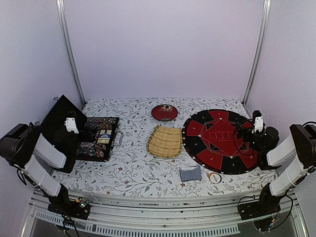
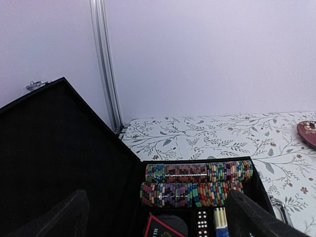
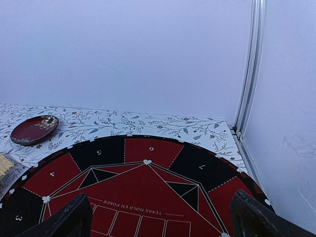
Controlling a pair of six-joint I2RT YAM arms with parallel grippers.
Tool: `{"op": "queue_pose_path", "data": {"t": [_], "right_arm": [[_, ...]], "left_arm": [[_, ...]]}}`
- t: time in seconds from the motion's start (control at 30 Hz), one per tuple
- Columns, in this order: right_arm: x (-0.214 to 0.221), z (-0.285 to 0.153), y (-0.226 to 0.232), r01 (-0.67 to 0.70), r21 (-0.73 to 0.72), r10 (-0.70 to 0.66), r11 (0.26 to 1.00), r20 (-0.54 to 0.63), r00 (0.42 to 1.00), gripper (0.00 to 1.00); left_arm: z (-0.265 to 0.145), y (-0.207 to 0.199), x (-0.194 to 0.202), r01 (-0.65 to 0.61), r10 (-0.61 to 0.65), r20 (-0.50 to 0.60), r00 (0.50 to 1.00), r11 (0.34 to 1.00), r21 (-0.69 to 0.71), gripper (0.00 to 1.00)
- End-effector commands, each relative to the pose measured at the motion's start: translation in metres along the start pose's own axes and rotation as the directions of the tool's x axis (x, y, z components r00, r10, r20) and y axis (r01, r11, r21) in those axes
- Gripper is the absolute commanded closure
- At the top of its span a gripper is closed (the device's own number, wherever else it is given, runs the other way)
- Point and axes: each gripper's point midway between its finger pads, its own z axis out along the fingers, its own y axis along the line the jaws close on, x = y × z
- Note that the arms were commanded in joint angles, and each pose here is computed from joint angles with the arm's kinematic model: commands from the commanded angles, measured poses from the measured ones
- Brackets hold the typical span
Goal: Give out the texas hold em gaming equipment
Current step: Pick up the dealer button from the center of the board.
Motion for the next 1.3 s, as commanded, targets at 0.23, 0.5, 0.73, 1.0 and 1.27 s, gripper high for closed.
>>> {"op": "queue_pose_path", "data": {"t": [0.23,0.5,0.73,1.0,1.27], "right_arm": [[-0.007,0.005,-0.004,-0.018,0.001,0.018,1.0,0.017,1.0,0.01],[-0.1,0.015,-0.008,-0.179,-0.01,0.179,0.984,0.016,0.984,0.01],[-0.123,-0.009,0.101,-0.441,-0.379,0.302,0.814,-0.374,0.877,0.0],[-0.001,-0.094,0.142,-0.228,-0.01,0.101,0.974,-0.876,0.472,0.16],[0.056,-0.172,0.172,-0.139,0.022,0.044,0.99,-0.988,0.151,0.24]], "left_arm": [[0.008,0.003,-0.007,0.001,-0.001,0.016,1.0,1.0,0.021,0.02],[0.0,-0.023,-0.1,0.091,-0.105,0.106,0.989,0.988,0.128,0.02],[0.006,-0.137,-0.108,0.079,-0.04,-0.098,0.994,0.894,0.44,0.02],[-0.007,-0.196,-0.066,0.116,0.041,-0.251,0.967,0.809,0.577,0.02],[-0.062,-0.25,-0.014,0.112,0.116,-0.32,0.94,0.783,0.612,0.02]]}}
